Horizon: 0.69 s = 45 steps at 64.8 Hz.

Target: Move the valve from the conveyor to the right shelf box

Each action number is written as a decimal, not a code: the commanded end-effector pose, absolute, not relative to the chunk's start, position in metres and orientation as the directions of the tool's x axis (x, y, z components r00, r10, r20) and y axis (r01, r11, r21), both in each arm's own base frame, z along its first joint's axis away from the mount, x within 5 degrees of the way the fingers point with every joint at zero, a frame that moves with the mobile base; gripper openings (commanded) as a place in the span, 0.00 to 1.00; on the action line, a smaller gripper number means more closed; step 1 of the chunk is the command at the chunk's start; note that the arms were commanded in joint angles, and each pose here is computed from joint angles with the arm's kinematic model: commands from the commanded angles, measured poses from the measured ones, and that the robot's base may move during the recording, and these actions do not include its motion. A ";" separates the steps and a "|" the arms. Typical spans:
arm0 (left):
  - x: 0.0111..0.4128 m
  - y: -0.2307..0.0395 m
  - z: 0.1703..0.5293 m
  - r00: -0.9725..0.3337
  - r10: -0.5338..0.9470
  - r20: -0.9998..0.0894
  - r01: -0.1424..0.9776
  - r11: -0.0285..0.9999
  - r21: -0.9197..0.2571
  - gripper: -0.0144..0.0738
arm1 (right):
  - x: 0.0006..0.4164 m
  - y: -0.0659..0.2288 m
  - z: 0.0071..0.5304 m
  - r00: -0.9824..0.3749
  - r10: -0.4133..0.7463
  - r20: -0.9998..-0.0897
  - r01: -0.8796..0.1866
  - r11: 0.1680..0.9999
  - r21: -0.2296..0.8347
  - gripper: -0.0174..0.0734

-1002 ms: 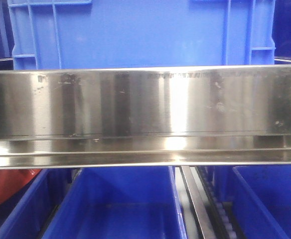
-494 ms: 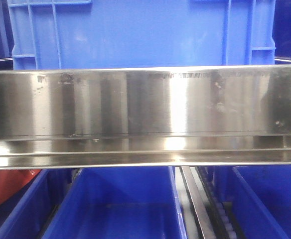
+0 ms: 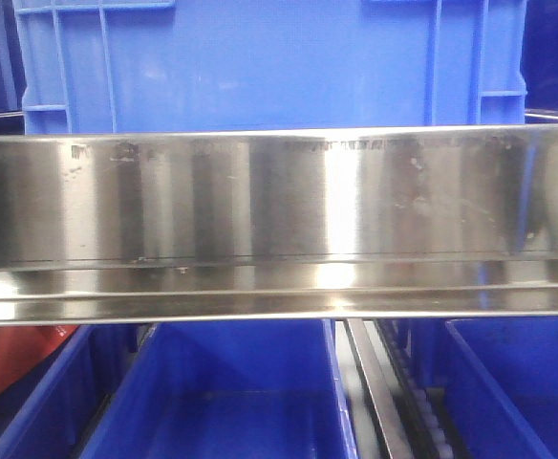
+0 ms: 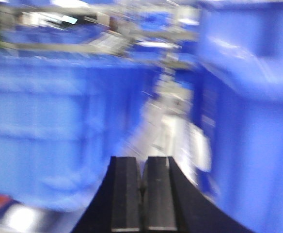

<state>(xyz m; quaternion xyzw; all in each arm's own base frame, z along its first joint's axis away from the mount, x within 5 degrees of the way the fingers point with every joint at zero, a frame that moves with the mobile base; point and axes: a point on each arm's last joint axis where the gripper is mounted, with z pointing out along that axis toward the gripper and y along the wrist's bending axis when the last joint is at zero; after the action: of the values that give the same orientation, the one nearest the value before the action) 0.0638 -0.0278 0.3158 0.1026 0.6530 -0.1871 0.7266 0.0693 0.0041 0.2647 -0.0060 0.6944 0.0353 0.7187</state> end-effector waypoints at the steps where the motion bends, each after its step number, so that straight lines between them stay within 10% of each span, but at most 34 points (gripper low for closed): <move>1: 0.063 -0.027 0.317 0.096 -0.153 -0.984 0.410 0.907 -0.101 0.04 | 0.066 -0.001 0.247 0.052 0.045 -0.998 0.010 0.999 0.045 0.02; 45: 0.062 -0.027 0.318 0.101 -0.155 -0.983 0.410 0.906 -0.101 0.04 | 0.056 -0.005 0.214 0.099 0.042 -0.994 0.086 0.995 0.050 0.02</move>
<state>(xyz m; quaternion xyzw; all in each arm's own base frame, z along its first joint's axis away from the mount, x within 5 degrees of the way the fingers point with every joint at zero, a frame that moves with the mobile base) 0.0635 -0.0277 0.3157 0.1025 0.6525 -0.1872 0.7271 0.0567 -0.0049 0.2116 0.0460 0.6833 -0.0139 0.7285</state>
